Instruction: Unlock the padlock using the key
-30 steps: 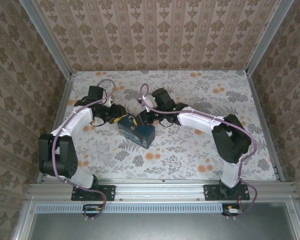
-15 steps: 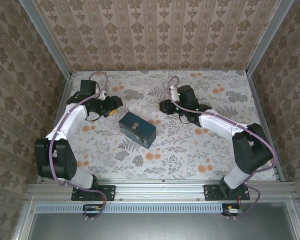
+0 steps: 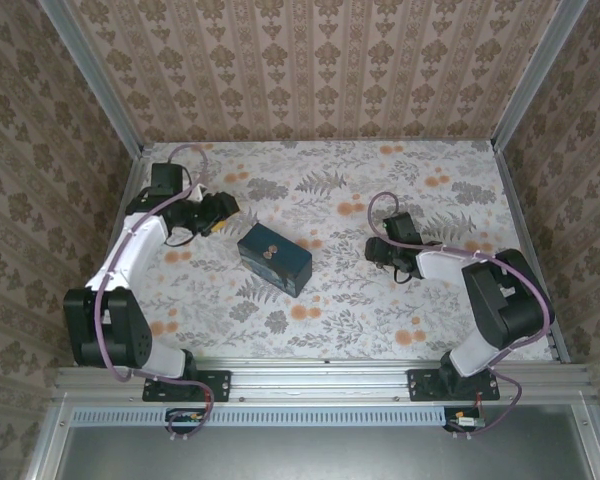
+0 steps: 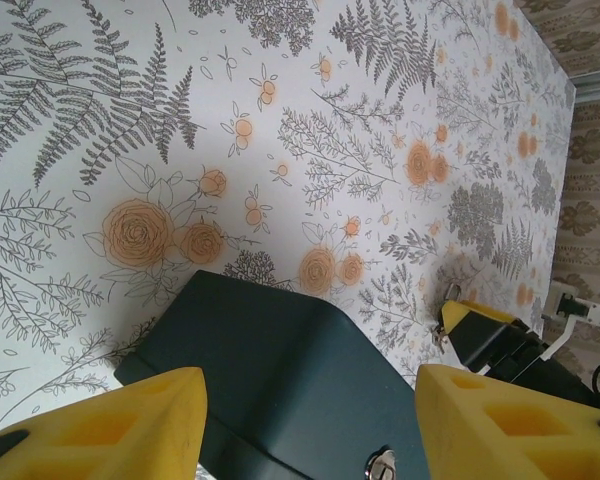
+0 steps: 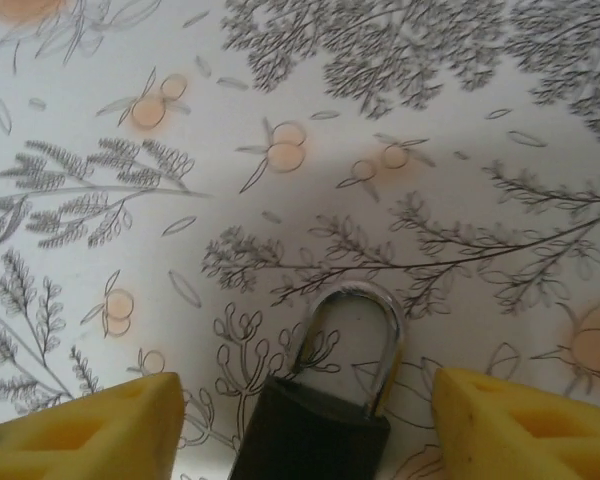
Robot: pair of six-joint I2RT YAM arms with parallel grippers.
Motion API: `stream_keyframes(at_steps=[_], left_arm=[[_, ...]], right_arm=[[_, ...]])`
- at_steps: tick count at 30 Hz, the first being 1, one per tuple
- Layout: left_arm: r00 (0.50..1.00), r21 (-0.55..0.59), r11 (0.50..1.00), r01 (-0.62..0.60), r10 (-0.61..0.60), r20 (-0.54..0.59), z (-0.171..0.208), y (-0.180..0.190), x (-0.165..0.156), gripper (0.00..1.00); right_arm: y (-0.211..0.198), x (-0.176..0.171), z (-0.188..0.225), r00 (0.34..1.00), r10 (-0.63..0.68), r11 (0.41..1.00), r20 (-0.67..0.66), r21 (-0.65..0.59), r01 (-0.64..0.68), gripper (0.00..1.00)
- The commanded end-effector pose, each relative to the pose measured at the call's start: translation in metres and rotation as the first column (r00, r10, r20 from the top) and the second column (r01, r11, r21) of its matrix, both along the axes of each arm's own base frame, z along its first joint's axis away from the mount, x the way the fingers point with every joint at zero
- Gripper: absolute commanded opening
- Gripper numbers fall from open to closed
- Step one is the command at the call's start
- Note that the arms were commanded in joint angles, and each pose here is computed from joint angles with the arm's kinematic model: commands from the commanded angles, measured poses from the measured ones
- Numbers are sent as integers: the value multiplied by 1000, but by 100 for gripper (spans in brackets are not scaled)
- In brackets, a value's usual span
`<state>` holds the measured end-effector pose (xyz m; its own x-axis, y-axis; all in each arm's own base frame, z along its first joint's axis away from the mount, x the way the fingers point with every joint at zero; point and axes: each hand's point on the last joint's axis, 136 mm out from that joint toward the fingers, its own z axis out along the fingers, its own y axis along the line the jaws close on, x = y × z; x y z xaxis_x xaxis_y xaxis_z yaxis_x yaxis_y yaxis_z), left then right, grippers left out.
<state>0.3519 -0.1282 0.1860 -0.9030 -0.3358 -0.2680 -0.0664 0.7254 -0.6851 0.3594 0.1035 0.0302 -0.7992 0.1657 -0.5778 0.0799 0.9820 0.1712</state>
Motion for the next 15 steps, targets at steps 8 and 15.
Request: stream_keyframes(at_steps=[8, 15], left_arm=[[1000, 19, 1000, -23, 23, -8, -6, 19, -13, 55], [999, 3, 999, -51, 51, -15, -9, 30, -15, 51]], right_arm=[[170, -20, 137, 713, 640, 739, 286, 25, -673, 100], [243, -65, 158, 524, 774, 549, 354, 34, -835, 100]])
